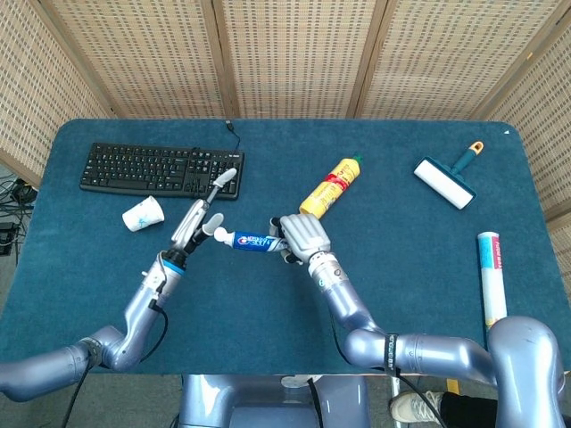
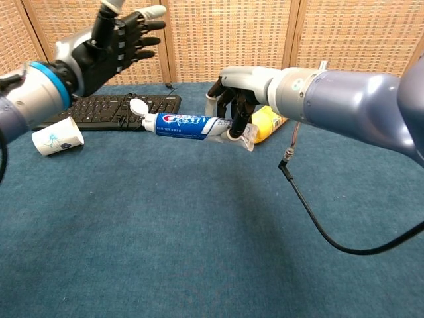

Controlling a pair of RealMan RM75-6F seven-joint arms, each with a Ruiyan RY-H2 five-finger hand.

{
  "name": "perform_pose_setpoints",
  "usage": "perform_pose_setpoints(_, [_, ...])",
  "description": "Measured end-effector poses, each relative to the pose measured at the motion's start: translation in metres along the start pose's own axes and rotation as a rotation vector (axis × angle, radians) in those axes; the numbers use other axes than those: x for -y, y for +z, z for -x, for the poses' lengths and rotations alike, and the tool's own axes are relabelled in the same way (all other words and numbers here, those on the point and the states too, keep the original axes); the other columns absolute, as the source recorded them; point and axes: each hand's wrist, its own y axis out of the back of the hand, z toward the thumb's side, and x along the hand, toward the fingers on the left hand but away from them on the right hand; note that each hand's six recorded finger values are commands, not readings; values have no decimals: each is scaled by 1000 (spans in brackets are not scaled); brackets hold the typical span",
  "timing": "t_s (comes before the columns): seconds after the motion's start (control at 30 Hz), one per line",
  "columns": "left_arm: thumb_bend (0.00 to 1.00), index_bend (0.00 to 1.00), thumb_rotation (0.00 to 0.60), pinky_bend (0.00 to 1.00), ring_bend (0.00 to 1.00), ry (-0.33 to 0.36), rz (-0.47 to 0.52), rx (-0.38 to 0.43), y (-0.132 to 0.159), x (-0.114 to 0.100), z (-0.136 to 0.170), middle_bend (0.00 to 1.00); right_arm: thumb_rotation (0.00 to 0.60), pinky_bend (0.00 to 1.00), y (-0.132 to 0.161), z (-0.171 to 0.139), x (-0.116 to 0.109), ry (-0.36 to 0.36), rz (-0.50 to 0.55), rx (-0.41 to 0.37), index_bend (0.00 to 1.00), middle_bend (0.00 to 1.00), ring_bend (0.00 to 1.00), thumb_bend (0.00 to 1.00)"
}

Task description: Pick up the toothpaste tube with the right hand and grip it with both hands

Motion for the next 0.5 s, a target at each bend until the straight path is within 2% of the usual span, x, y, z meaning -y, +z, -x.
perform_pose_setpoints(0.17, [0, 0, 39, 0, 0, -19, 3, 6, 3, 16, -9, 0, 600, 658, 5, 0, 1, -5, 1, -4, 735, 711, 659, 748])
perform_pose_setpoints(0.5, [0, 0, 39, 0, 0, -16, 22, -8, -3, 32, -15, 0, 600, 658, 10, 0, 2, -16, 25, -14, 735, 711, 659, 747])
